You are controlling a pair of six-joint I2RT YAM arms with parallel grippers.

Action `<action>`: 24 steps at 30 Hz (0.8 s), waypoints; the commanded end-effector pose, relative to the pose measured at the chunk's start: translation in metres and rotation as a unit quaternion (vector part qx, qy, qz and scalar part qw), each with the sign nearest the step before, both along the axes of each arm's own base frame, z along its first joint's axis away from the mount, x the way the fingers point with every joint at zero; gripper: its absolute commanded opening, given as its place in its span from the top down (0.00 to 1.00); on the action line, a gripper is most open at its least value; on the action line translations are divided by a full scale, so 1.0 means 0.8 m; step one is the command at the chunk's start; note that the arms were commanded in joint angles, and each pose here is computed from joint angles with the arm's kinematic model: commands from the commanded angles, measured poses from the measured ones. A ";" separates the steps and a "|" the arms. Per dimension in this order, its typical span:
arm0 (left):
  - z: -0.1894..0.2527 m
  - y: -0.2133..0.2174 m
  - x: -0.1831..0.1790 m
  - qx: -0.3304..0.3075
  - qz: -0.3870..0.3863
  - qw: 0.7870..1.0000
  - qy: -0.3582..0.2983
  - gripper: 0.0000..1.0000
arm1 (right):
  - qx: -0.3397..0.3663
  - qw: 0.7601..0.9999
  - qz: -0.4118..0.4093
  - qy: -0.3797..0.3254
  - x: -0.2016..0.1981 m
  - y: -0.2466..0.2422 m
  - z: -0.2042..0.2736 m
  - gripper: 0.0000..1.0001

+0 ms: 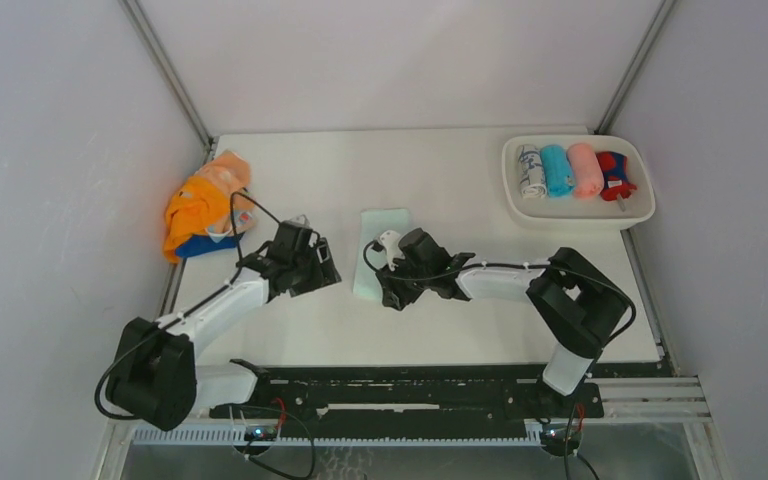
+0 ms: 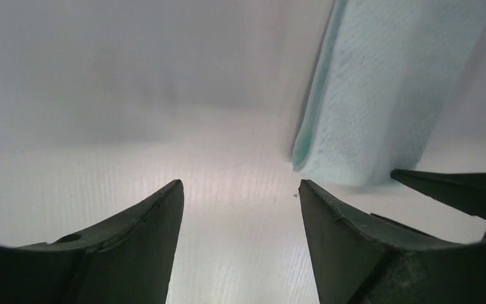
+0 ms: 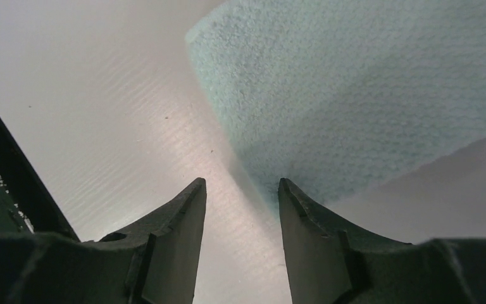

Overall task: Roll the towels
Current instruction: Roll the towel at the center of the board.

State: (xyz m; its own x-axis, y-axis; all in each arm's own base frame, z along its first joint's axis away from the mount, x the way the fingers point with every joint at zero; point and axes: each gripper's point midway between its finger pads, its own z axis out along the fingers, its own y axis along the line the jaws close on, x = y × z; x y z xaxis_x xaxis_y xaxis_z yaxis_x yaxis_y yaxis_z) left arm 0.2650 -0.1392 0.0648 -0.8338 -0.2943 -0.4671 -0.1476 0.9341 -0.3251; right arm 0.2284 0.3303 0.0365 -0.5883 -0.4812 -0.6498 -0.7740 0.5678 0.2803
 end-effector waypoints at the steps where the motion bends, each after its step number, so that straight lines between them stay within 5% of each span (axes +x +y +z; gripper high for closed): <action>1: 0.003 0.002 -0.012 -0.046 0.027 0.999 -0.012 0.29 | 0.016 0.999 -0.002 -0.032 0.016 0.030 0.009 0.55; 8: -0.013 0.034 -0.022 -0.080 0.077 0.994 -0.002 0.29 | 0.009 0.999 -0.006 -0.035 0.018 0.068 0.000 0.55; 15: -0.008 0.035 -0.023 -0.101 0.094 0.990 -0.010 0.25 | 0.020 0.997 0.025 -0.071 0.014 0.088 0.056 0.53; 24: -0.012 0.039 -0.015 -0.133 0.120 0.984 -0.008 0.15 | -0.082 0.988 0.060 -0.115 0.025 0.056 0.041 0.43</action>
State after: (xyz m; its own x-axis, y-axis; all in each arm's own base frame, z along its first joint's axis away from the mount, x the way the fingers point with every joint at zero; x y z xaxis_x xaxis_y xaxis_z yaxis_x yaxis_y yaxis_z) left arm 0.2486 -0.1064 0.0553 -0.7398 -0.5530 -0.3832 -0.3321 0.7955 -0.5068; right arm 0.2428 0.3783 0.0614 -0.4485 -0.5754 -0.6839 -0.8394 0.5341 0.1011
